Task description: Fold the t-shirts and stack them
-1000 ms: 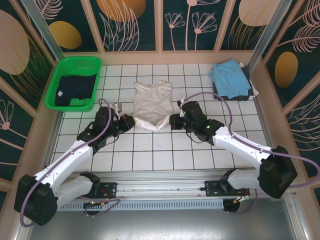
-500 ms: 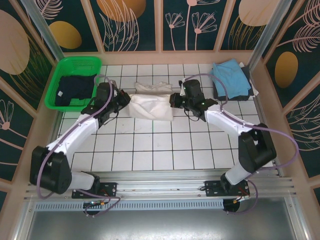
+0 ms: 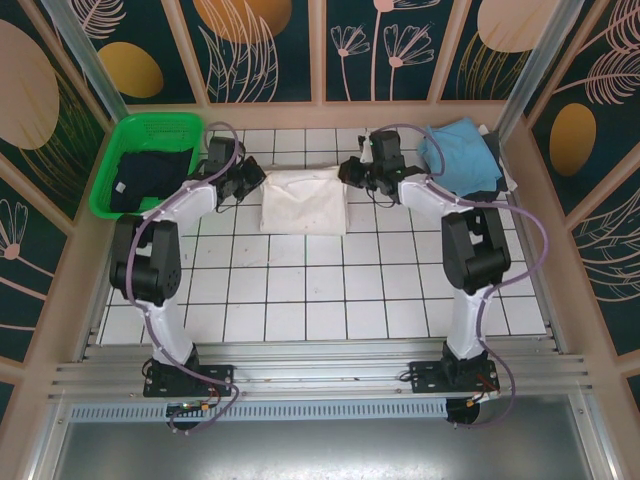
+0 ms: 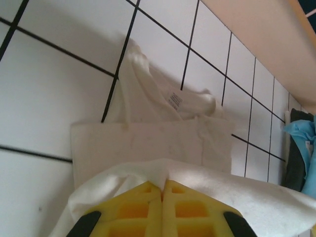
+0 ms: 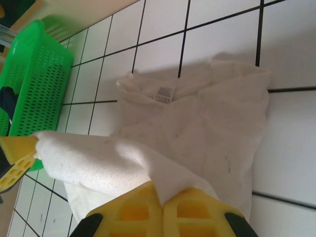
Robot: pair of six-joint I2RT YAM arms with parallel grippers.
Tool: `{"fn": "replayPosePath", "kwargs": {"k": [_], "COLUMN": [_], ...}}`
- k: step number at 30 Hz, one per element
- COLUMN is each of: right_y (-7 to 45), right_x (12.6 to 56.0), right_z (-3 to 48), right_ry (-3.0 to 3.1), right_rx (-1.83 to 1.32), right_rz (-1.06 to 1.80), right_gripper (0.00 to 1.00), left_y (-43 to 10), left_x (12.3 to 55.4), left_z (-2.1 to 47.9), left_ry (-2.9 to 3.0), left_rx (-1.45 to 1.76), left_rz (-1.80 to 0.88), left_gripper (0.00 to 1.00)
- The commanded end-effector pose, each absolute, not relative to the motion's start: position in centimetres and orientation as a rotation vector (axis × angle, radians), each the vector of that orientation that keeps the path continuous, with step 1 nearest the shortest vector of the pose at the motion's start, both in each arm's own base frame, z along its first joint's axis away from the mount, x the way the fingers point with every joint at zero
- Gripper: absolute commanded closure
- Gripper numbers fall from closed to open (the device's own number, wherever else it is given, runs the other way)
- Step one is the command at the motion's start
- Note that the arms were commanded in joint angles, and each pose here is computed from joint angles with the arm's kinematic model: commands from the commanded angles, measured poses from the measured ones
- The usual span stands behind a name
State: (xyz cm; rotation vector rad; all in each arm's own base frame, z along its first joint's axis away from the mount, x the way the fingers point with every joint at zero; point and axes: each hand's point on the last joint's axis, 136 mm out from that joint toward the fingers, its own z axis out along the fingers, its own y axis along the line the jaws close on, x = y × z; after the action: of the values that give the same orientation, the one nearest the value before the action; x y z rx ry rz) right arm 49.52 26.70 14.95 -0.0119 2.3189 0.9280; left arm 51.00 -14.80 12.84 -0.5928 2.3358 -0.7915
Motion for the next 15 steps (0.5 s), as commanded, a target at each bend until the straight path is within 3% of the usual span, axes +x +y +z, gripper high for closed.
{"fn": "replayPosePath", "kwargs": {"k": [1,3,4,6,9,15], "right_y": [26.9,26.5,26.4,26.1,24.7,23.6], "right_x": [51.9,53.6,54.4,56.0,58.1,56.8], "right_z": [14.4,13.1,12.6,11.0,9.4,12.6], "right_ry": [2.295,2.291,2.285,2.286,2.326,2.289], "right_rx": [-0.034,-0.017,-0.014,-0.012,0.036,0.001], "right_rz": [0.983,0.988,0.997,1.045,1.02,0.814], "right_gripper": [1.0,0.98,0.88,0.73,0.67,0.65], "left_y": [-14.6,-14.3,-14.2,-13.6,-12.5,-12.8], "left_x": [53.4,55.2,56.0,57.3,58.3,56.1], "left_z": [12.5,11.9,11.4,10.1,9.1,10.0], "left_ry": [2.333,2.349,2.363,2.389,2.408,2.402], "left_rx": [-0.561,-0.556,-0.561,-0.581,-0.598,-0.524], "left_rz": [-0.852,-0.828,-0.808,-0.774,-0.705,-0.657], "left_gripper": [1.0,1.0,0.93,0.7,0.41,0.38]}}
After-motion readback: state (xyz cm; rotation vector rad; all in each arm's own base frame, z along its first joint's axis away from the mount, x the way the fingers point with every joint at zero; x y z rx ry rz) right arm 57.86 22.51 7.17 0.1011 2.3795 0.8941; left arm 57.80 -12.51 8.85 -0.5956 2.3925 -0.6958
